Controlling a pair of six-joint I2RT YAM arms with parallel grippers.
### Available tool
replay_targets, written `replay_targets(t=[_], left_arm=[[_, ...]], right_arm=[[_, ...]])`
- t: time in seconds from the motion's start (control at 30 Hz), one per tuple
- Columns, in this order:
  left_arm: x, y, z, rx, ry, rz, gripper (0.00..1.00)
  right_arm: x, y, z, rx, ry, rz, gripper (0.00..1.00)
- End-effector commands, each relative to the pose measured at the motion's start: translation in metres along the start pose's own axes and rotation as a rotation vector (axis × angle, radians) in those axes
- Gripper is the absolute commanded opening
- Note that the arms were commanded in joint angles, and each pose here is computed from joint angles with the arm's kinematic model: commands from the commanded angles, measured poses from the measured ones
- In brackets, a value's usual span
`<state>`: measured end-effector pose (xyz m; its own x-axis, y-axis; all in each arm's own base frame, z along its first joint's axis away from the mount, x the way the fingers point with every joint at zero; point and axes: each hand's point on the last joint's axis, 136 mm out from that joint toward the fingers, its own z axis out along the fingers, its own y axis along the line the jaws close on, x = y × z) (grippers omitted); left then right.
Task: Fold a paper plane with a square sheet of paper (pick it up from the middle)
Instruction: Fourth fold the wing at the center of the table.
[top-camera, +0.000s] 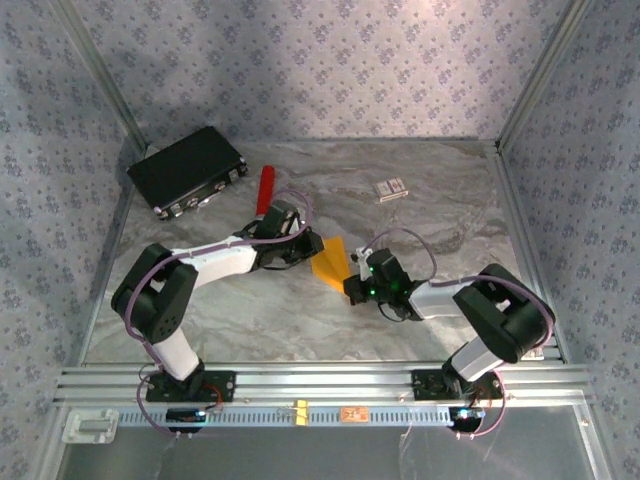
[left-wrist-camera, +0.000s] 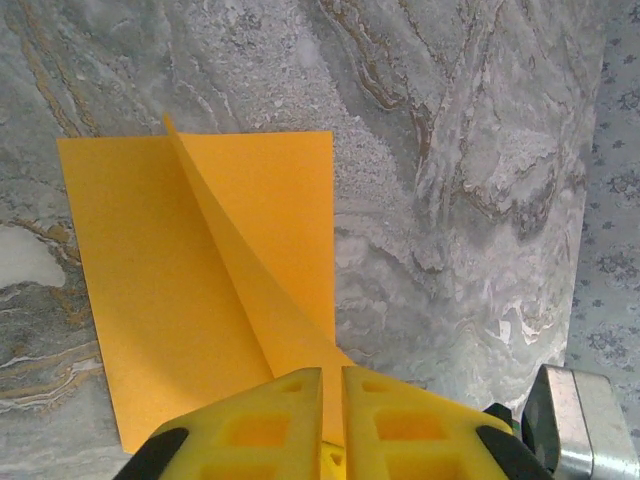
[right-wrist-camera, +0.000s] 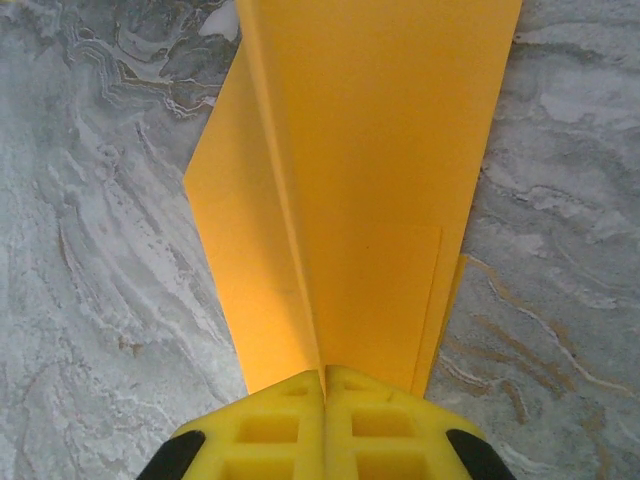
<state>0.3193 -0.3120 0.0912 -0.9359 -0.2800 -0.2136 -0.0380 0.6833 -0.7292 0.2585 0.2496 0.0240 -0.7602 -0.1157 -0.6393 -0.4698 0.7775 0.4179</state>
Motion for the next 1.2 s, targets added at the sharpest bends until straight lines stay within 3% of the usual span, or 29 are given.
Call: replay_targets(t=[0.0,0.63,1.17], left_arm=[[0.005,-0.012,-0.002,0.052,0.019,0.021,0.11],[0.025,-0.023,0.039,0.097,0.107,0.017,0.08],[0.023,-0.014,0.055,0.055,0.105,0.013,0.07]], right_arm=[[0.024,-0.005,0.001,-0.026,0.079,0.084,0.05],[0.030,-0.020,0.002,-0.104,0.126,0.335,0.07],[0.034,-0.022,0.004,-0.109,0.181,0.378,0.08]])
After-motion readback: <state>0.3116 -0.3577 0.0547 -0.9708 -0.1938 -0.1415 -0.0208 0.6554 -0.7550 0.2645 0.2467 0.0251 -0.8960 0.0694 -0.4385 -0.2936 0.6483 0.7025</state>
